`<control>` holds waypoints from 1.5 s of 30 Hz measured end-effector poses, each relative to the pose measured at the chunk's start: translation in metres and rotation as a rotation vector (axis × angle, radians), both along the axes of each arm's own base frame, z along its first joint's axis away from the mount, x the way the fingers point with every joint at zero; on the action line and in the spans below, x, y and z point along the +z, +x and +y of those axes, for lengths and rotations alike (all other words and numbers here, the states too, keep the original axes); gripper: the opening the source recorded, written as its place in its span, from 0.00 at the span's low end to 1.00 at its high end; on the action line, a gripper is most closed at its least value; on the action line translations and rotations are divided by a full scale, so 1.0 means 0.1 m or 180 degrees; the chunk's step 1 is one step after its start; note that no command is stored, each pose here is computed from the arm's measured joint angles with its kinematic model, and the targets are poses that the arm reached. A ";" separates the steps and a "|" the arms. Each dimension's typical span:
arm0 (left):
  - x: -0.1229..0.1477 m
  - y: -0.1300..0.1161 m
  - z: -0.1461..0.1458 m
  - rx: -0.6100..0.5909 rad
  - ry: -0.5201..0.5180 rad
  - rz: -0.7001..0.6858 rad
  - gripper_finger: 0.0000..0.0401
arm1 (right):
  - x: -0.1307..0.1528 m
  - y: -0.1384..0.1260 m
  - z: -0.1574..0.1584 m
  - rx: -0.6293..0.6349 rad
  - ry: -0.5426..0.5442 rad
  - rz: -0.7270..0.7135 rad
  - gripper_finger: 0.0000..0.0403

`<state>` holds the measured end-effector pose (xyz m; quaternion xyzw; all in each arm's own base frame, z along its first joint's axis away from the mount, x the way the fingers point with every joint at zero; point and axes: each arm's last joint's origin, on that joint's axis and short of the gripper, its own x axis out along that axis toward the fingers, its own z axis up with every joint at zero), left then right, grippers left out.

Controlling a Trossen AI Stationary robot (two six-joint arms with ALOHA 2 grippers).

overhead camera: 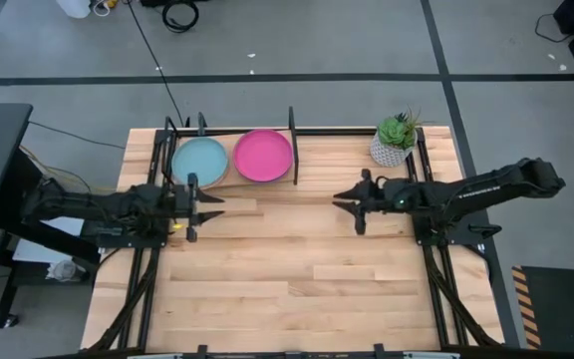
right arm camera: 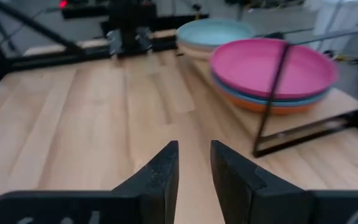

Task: Place and stack plates onto a shelf
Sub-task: Return to Home Position

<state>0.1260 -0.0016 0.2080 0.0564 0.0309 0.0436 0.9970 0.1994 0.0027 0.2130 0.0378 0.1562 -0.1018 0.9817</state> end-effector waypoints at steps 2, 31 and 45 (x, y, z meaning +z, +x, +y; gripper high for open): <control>-0.03 -0.05 0.00 0.0002 -0.0026 -0.0094 0.35 | -0.06 -0.09 -0.05 -0.0081 0.0014 -0.0113 0.24; -0.14 -0.15 -0.13 -0.0487 -0.0187 -0.0193 0.35 | -0.58 -0.65 -0.13 -0.0148 0.0270 -0.0763 0.24; -0.40 -0.16 -0.13 -0.0464 0.0187 -0.0160 0.35 | -0.47 -0.74 -0.21 -0.0338 0.0156 -0.1044 0.24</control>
